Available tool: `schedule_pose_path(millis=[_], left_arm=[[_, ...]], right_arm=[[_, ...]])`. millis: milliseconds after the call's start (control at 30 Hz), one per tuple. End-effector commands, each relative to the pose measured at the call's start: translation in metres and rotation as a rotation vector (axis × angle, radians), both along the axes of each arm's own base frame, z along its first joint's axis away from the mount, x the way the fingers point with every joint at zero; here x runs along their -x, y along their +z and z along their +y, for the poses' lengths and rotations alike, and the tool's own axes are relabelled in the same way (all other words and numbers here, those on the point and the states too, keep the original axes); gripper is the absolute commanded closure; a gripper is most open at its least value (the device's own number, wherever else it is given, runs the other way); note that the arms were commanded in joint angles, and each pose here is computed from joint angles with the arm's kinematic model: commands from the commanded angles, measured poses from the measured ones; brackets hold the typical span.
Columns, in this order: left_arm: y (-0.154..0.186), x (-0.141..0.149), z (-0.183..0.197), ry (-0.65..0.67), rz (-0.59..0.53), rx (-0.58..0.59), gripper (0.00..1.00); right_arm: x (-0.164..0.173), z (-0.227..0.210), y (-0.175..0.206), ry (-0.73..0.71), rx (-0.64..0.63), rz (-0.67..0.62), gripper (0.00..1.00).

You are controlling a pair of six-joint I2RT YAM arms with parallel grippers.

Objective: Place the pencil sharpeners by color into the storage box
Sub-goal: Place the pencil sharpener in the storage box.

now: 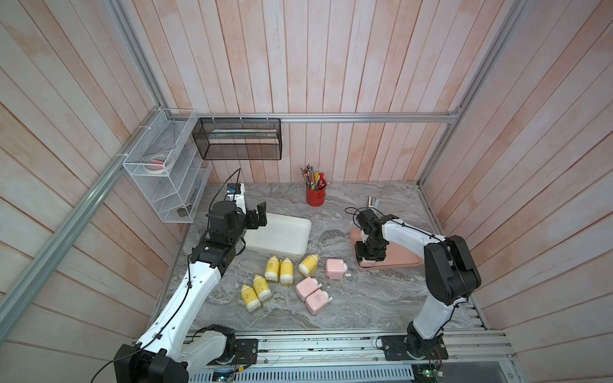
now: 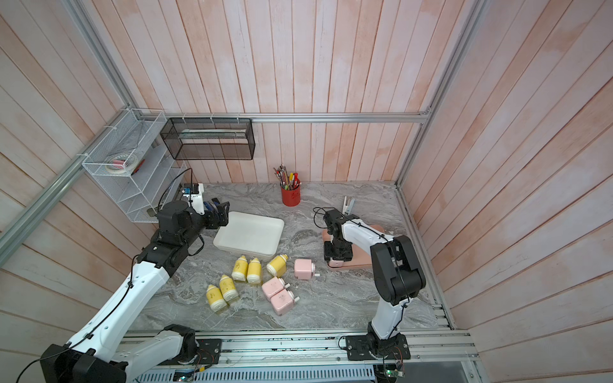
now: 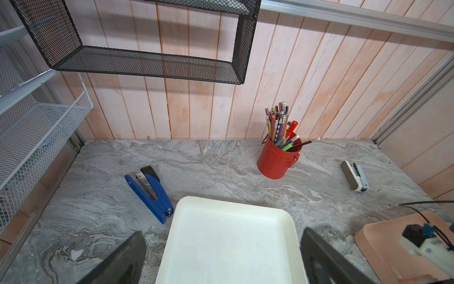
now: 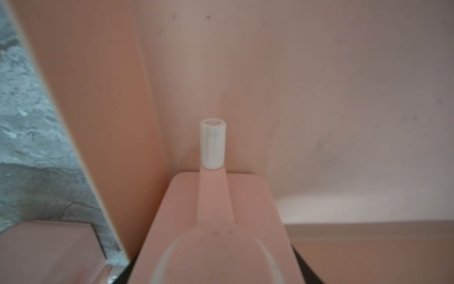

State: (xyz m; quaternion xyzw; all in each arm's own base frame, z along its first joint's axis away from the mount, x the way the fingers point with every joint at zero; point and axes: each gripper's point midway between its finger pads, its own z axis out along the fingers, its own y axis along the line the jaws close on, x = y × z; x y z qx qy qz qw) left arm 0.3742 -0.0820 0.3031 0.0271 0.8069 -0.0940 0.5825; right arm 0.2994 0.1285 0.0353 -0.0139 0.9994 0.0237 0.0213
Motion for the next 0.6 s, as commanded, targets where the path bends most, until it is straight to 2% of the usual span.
schedule_pose_path(millis=[0, 567], left_arm=[[-0.0029, 0.0007, -0.0019, -0.008, 0.001, -0.016, 0.0], [-0.0036, 0.0003, -0.0011, -0.004, 0.003, -0.02, 0.0]], right_arm=[[0.0023, 0.004, -0.0035, 0.003, -0.005, 0.021, 0.67], [0.0046, 0.0013, -0.0055, 0.016, 0.009, 0.025, 0.5]])
